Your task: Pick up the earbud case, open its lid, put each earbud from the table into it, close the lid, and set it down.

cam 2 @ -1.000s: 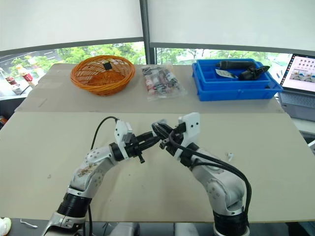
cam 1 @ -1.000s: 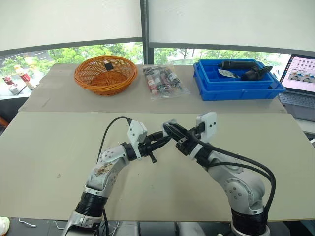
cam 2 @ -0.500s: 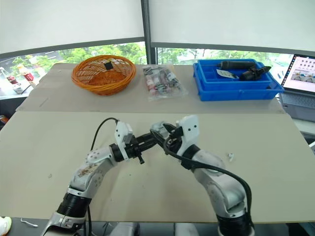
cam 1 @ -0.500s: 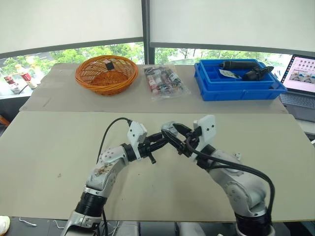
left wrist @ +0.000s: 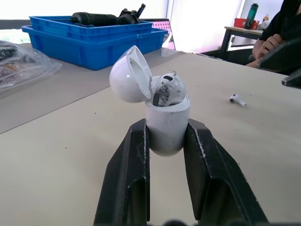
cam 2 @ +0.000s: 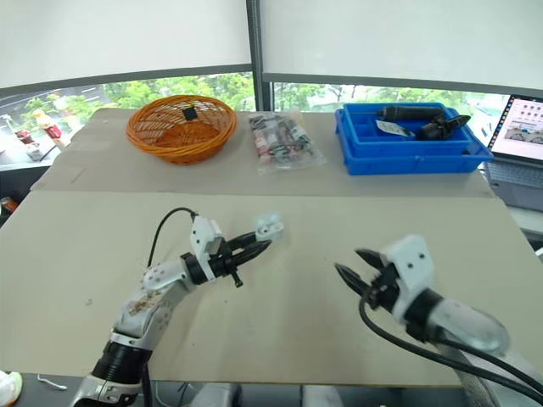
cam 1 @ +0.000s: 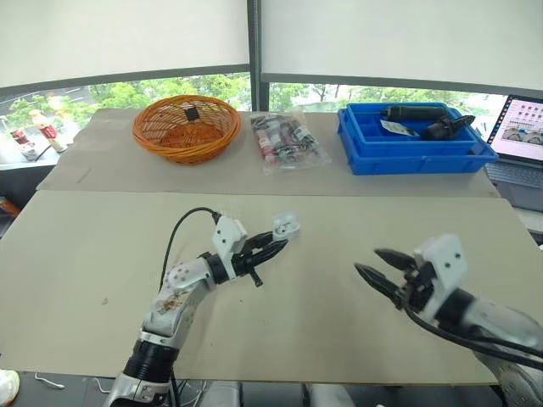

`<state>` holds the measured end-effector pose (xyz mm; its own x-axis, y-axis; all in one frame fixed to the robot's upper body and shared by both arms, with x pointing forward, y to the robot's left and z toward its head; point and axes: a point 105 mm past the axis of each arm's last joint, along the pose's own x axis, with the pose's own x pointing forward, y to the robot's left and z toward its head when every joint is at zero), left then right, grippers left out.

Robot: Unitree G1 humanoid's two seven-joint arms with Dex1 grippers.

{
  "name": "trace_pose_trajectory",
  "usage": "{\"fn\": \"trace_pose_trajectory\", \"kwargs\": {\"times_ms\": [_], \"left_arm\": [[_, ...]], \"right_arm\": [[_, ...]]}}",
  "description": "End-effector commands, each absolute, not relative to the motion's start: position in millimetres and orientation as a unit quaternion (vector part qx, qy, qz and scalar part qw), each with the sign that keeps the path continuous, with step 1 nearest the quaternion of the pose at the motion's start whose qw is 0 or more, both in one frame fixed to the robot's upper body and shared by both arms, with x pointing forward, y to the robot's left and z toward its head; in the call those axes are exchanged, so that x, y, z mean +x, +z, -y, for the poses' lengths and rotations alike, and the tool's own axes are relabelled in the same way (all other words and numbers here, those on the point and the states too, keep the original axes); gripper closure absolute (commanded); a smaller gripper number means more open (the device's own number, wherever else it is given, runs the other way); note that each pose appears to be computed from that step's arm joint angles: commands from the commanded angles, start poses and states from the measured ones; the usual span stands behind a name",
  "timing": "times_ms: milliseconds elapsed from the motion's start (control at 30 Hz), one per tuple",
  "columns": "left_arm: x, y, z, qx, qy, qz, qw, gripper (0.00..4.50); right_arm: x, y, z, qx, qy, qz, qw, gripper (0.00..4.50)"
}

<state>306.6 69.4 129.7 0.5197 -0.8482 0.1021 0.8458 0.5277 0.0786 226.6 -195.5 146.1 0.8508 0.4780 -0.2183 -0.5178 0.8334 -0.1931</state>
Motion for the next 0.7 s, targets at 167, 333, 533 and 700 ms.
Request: {"fn": "trace_pose_trajectory", "kwargs": {"times_ms": [167,333,533,700], "left_arm": [[298,134,-70,0.024,-0.476,0.097,0.873,3.98],[295,133,-68,0.026,-0.479,0.099,0.872,3.98],[295,132,-71,0.029,-0.474,0.098,0.875,3.98],[292,129,-71,0.031,-0.476,0.092,0.874,3.98]], "right_arm": [[192,122,280,-0.144,0.124,-0.105,0.976,1.8],[174,101,301,-0.141,0.105,-0.149,0.973,1.8],[168,96,304,-0.147,0.119,-0.171,0.967,0.64],[196,107,286,-0.15,0.114,-0.151,0.97,0.0]]}}
